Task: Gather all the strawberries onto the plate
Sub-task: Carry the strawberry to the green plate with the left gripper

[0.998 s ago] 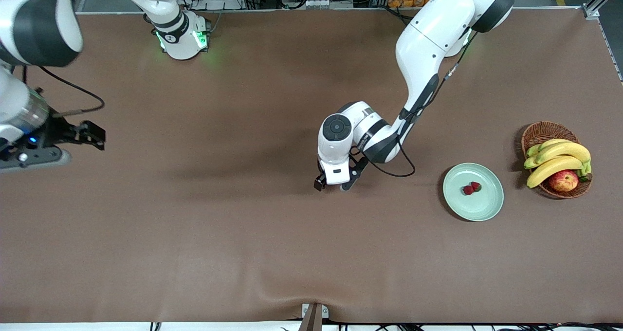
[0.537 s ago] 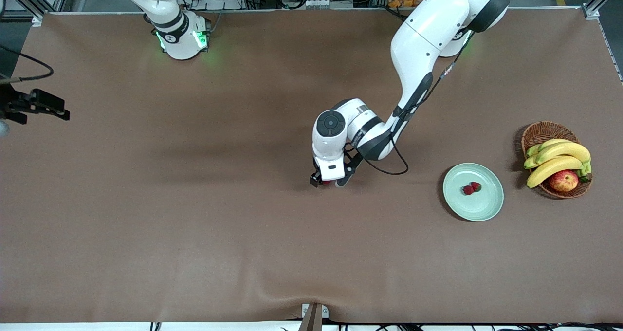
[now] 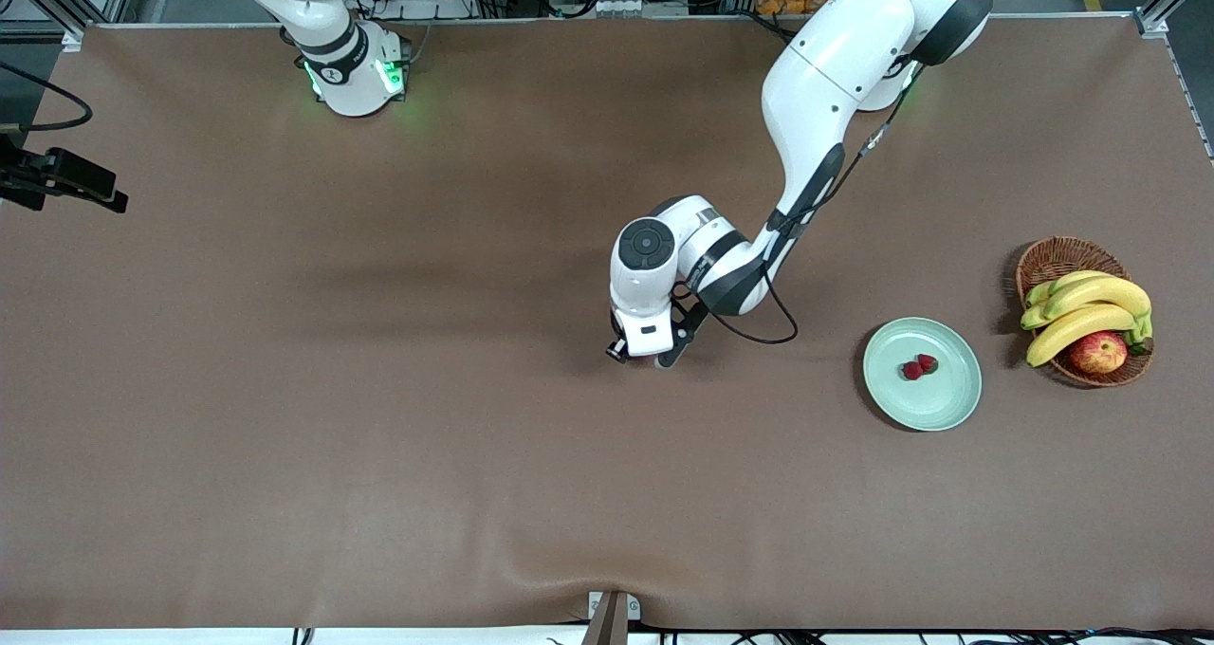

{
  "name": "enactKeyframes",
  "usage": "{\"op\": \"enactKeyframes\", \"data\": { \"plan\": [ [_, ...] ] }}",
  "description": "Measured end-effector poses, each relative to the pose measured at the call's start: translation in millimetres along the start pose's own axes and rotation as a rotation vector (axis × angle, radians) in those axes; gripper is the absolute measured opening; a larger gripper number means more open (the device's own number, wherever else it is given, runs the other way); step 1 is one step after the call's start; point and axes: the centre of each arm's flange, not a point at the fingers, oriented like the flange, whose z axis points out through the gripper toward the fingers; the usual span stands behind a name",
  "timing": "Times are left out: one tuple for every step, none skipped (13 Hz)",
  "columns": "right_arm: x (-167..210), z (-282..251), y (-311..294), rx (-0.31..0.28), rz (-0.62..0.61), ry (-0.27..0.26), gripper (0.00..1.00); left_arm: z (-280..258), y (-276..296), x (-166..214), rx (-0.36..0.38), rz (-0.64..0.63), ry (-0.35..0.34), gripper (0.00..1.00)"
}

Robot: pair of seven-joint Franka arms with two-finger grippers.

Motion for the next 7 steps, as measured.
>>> {"op": "enactKeyframes", "data": {
  "plan": [
    [0, -4, 1, 0.021, 0.006, 0.009, 1.00, 0, 1, 2, -0.003, -0.002, 0.002, 0.34],
    [0, -7, 5, 0.049, 0.015, 0.017, 1.00, -2, 2, 4, -0.008, -0.002, 0.003, 0.33],
    [-1, -8, 10, 0.072, 0.025, 0.022, 1.00, -4, 5, 6, -0.017, 0.001, 0.004, 0.33],
    [-1, -9, 12, 0.081, 0.030, 0.024, 1.00, -8, 9, 10, -0.027, 0.008, 0.005, 0.33],
    [0, -9, 11, 0.082, 0.029, 0.027, 1.00, -14, 13, 18, -0.041, 0.014, 0.008, 0.33],
    [0, -10, 11, 0.082, 0.028, 0.033, 1.00, -24, 19, 31, -0.059, 0.020, 0.012, 0.33],
    [1, -11, 11, 0.081, 0.029, 0.041, 1.00, -36, 25, 51, -0.076, 0.023, 0.018, 0.33]
  ]
}}
